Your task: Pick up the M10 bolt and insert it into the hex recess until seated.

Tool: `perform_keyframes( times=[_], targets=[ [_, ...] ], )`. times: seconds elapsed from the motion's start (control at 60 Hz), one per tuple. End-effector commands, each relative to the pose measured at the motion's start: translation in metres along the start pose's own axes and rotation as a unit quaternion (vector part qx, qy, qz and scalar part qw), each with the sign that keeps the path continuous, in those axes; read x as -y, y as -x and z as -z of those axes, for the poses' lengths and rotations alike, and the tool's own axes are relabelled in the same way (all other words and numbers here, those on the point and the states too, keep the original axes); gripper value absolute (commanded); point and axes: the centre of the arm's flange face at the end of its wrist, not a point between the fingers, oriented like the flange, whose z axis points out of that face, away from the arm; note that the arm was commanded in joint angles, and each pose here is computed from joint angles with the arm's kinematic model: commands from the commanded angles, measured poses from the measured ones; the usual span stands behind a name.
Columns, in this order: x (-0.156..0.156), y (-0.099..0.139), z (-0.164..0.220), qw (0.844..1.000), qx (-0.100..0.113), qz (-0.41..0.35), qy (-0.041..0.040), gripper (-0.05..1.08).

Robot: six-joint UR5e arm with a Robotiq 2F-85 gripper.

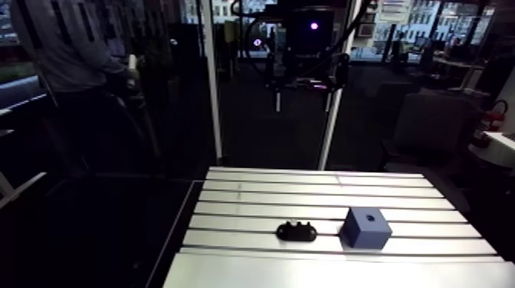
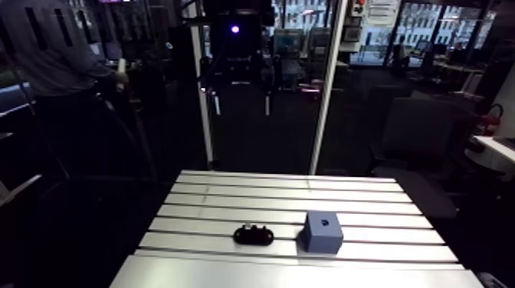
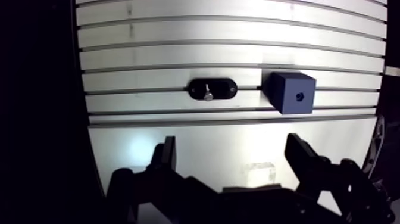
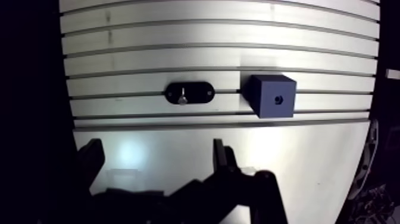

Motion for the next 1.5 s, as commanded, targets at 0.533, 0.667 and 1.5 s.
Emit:
perform_keyframes(
  times=[0.533, 0.667, 1.5],
  targets=[
    [0.002, 0.012, -0.032, 1.000, 0.030, 0.002, -0.0015, 0.01],
    [0.002, 0.013, -0.040, 1.000, 0.030, 0.003, -0.0016, 0.01],
    [-0.017, 0.032, -0.146, 1.000, -0.024, -0.008, -0.0033, 0.01]
  ],
)
